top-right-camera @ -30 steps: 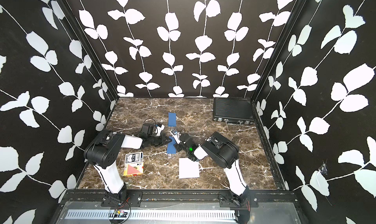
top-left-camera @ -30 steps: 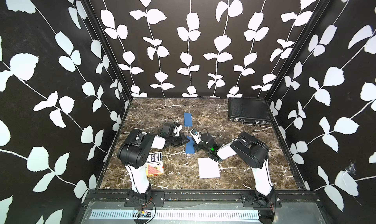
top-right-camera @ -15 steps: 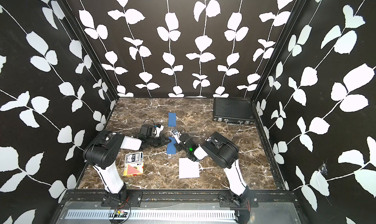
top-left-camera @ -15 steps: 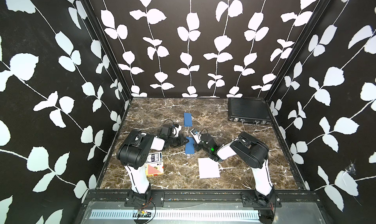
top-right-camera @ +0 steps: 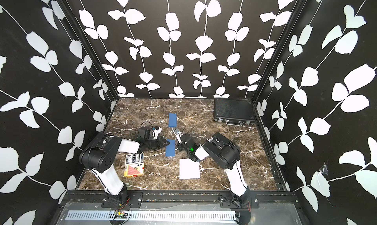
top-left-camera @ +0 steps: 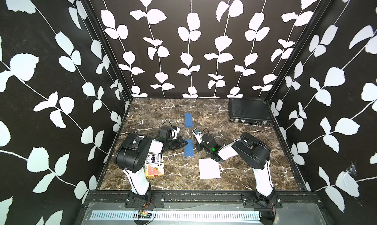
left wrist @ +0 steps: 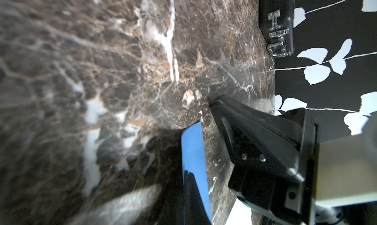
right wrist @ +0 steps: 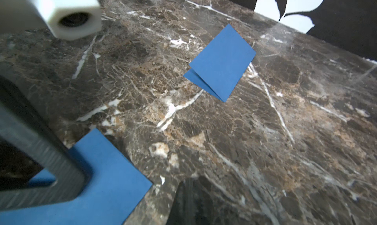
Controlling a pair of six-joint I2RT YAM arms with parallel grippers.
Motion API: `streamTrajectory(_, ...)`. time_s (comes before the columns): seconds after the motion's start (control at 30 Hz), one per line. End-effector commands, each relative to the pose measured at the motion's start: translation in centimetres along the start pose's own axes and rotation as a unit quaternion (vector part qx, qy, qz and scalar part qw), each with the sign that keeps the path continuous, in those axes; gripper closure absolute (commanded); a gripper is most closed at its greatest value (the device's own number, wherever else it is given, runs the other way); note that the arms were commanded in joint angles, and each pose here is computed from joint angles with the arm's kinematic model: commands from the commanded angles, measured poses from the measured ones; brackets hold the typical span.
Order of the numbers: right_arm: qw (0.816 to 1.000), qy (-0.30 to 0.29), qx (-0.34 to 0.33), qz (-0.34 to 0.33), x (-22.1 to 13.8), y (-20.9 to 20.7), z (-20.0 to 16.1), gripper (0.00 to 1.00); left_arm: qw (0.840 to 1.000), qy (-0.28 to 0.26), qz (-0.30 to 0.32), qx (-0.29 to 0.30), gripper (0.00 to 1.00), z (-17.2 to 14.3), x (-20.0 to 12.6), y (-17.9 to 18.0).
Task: Fold the square paper along the opposite sides
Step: Smooth out the paper at the center of the board.
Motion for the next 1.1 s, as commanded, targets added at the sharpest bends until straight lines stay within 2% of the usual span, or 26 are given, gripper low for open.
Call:
streamTrajectory(0.0, 0.999, -0.007, 0.030, 0.009, -1.8, 0.2, 1.7, 0.99, 0.992, 0.008, 0.095, -0.084, 1.00, -2.5, -0.1, 4.8)
streamTrajectory(0.1, 0.998, -0.043, 0.030, 0.024, -2.1, 1.5, 4.0, 0.98, 0.992, -0.010, 0.077, -0.095, 1.00, -2.0, 0.3, 4.6)
streamTrajectory(0.2, 0.998, -0.044, -0.001, 0.049, -1.7, 4.0, 4.4, 0.96, 0.993, -0.009, 0.069, -0.090, 1.00, -1.7, 0.8, 4.3)
streamTrajectory(0.4, 0.999, -0.012, 0.003, 0.043, -0.9, 5.4, 1.4, 0.96, 0.994, -0.009, 0.071, -0.085, 1.00, -1.6, 0.9, 4.2)
streamTrajectory(0.63, 0.999, 0.036, 0.000, 0.013, -1.3, 5.0, -2.7, 0.97, 0.993, -0.010, 0.080, -0.084, 1.00, -1.7, 0.8, 4.8)
streamTrajectory(1.07, 0.998, 0.063, -0.008, -0.014, -3.1, 4.0, -4.0, 0.97, 0.992, -0.023, 0.088, -0.090, 1.00, -1.0, -0.4, 6.2)
Point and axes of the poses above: each gripper's point midway between its finger pads, its own x axis out along the fingers, its own y axis along the line the jaws close on, z = x × y, the point moved 5 cm from there along -x, back along the fingers, and after that the axes turned 10 degrees about -x, right-handed, at the moved point
